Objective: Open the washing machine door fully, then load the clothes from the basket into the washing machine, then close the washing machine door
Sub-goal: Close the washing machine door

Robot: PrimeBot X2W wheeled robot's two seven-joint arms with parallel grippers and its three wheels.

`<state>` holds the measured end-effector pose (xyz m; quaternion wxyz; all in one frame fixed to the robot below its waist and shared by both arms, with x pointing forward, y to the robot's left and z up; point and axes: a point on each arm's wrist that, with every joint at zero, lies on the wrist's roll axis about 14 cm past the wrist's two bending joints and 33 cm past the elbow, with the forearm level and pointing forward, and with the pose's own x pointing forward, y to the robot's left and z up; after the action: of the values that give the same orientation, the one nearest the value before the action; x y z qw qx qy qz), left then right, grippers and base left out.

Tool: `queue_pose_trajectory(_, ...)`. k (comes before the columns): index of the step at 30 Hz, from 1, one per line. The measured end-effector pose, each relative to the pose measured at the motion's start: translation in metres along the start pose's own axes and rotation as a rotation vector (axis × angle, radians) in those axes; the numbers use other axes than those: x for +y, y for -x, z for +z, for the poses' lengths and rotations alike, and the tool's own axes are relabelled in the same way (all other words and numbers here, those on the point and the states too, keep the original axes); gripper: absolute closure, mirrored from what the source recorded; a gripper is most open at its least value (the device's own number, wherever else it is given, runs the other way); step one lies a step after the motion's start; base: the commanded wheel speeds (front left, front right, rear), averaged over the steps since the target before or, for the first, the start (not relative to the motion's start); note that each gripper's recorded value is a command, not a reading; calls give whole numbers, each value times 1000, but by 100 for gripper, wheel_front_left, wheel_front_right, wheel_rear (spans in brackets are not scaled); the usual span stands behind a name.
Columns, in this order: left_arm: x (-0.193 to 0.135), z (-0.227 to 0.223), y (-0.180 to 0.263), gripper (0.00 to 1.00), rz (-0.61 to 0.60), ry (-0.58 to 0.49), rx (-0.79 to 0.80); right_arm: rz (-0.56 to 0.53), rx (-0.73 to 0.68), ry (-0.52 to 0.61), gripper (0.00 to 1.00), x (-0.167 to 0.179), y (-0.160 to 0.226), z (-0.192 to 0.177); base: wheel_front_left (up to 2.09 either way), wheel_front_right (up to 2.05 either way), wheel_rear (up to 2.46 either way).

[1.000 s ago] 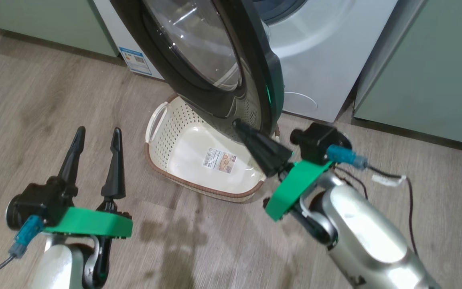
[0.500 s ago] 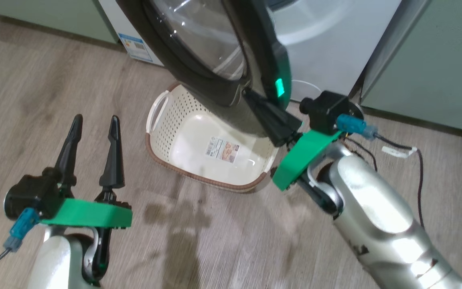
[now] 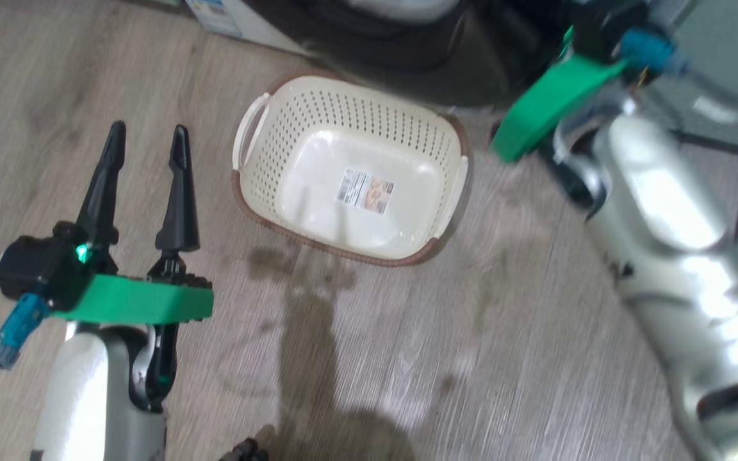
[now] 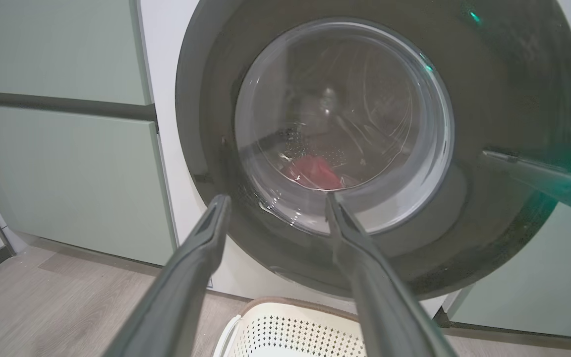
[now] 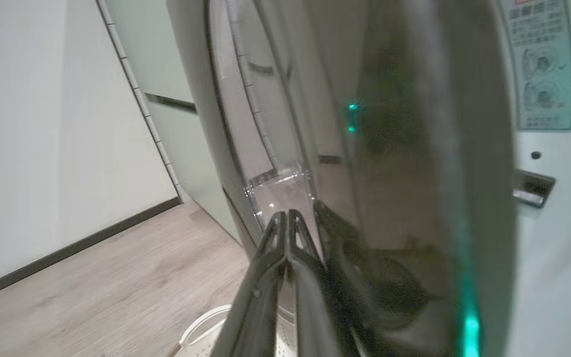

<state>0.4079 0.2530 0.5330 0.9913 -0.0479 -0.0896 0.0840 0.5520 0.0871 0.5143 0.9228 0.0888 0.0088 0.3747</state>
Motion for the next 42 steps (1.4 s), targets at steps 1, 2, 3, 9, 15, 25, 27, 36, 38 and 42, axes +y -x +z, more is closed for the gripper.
queue_pose_trajectory(1,0,-2,-2,0,-3,-1,3,-12,1,3,100,-8,-5,0,0,0,0)
queue_pose_trajectory(2,-1,-4,-4,0,-3,-3,6,-24,2,8,100,-15,-9,0,0,0,0)
queue_pose_trajectory(3,-1,-5,-6,0,-4,-5,8,-35,-3,14,100,-22,-13,2,0,0,0)
queue_pose_trajectory(9,-1,-13,-18,0,-1,11,14,-106,-24,22,100,-62,-36,7,0,0,0)
queue_pose_trajectory(15,-2,-17,-19,0,-3,13,23,-162,-44,15,100,-85,-46,12,0,0,0)
queue_pose_trajectory(25,-5,-14,-20,0,-11,18,15,-176,-38,43,100,-89,-46,12,0,0,0)
queue_pose_trajectory(27,-6,-11,-19,0,-14,20,9,-165,-47,49,100,-83,-45,18,0,0,0)
queue_pose_trajectory(36,-13,2,-7,0,-40,22,-9,-102,-45,47,24,-41,-14,16,0,0,0)
queue_pose_trajectory(38,-15,1,-1,0,-47,23,-2,-105,-60,33,0,-35,0,17,0,0,0)
queue_pose_trajectory(42,-23,2,10,0,-74,26,5,-134,-117,22,0,-33,28,32,0,0,0)
